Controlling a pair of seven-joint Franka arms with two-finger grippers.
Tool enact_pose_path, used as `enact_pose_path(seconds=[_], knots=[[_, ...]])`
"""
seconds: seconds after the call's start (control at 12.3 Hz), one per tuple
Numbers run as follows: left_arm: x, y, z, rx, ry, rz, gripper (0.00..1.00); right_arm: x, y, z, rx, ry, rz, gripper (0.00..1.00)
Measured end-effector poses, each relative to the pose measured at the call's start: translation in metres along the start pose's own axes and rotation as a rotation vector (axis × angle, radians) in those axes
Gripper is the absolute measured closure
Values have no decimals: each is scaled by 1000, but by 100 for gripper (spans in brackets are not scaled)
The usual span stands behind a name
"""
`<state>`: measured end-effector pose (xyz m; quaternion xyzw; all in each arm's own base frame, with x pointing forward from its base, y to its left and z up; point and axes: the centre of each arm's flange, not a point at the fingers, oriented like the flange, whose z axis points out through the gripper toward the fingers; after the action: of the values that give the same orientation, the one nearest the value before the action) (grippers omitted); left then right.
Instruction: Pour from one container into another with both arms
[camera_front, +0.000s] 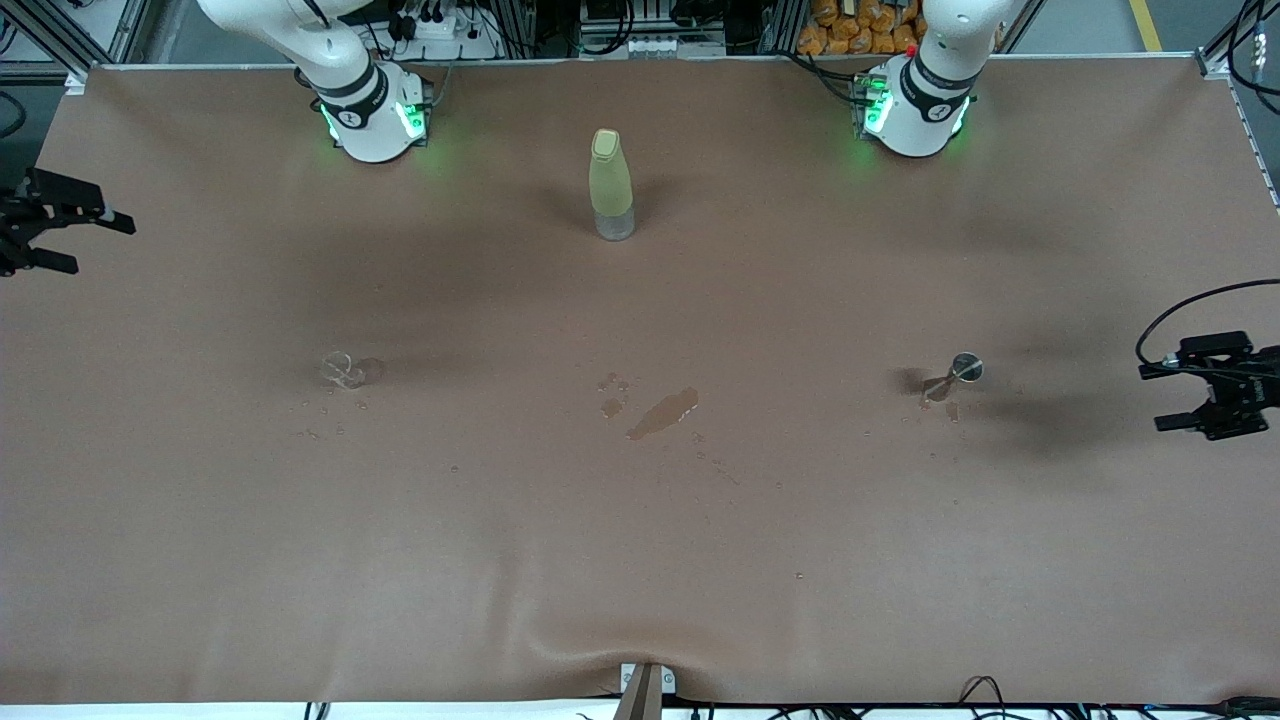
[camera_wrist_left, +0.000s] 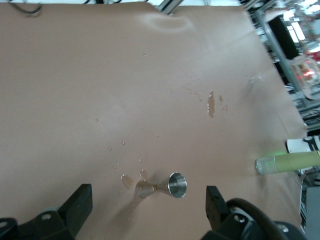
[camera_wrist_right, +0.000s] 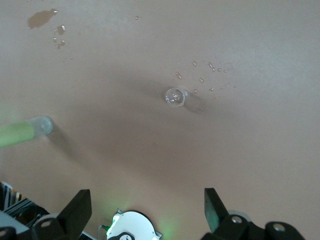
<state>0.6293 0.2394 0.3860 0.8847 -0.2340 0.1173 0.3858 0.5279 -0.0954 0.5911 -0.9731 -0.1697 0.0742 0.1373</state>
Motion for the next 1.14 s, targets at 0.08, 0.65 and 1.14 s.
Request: enact_pose_path(seconds=[0.08,0.65,1.14], knots=[[7,14,-9,45,-39,-26,0,5,-18,-4,-28,-5,33,0],[59,107,-20,368,-238,-292,0,22,-76,-7,-144,-9,181,0],[109,204,-11,528,-211,-375,0,17,-61,-11,-165,0,234,0]])
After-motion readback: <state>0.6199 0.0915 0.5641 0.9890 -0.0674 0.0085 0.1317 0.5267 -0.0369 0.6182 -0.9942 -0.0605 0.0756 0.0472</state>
